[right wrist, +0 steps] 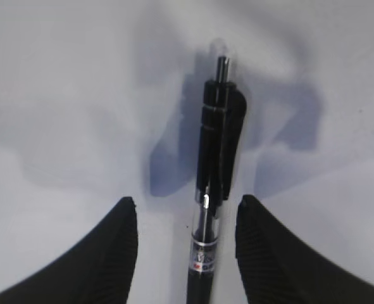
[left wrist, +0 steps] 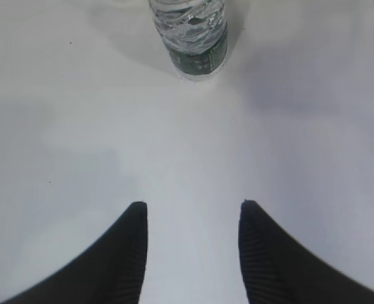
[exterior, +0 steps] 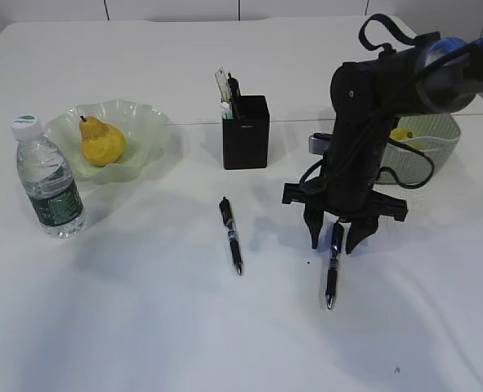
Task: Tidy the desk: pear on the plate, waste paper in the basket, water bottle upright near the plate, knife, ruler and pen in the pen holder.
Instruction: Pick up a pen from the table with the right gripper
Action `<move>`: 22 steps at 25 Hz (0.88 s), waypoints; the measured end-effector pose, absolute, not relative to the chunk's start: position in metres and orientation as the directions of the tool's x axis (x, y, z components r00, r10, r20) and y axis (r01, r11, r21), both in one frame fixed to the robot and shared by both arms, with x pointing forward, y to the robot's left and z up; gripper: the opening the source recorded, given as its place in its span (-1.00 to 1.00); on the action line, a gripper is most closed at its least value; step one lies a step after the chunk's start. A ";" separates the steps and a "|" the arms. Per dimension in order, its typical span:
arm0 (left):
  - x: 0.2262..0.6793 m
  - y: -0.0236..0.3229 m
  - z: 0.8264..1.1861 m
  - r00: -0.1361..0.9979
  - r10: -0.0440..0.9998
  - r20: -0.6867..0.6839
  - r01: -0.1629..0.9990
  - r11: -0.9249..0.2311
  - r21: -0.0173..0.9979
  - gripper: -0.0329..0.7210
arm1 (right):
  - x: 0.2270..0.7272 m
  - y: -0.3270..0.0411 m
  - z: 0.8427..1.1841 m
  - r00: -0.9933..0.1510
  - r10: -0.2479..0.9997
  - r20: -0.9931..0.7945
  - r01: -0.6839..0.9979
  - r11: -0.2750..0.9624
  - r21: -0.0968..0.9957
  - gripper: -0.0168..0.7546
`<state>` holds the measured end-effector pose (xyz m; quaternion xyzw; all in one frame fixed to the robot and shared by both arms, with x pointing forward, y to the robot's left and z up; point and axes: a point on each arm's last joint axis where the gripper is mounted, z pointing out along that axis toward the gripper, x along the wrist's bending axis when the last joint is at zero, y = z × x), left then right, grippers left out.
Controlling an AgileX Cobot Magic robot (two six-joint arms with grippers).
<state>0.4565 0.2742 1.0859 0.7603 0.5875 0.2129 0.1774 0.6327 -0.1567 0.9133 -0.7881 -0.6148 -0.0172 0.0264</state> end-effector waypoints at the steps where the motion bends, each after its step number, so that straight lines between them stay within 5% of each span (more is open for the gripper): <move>1: 0.456 0.274 1.086 0.219 0.969 0.115 0.818 -0.247 0.520 -0.04 | 0.633 -0.157 0.913 0.240 0.969 0.054 0.971 -0.239 -0.017 0.10; 22: 0.456 0.275 1.086 0.220 0.968 0.119 0.818 -0.249 0.518 -0.04 | 0.636 -0.160 0.908 0.222 0.975 0.029 0.975 -0.222 0.010 0.10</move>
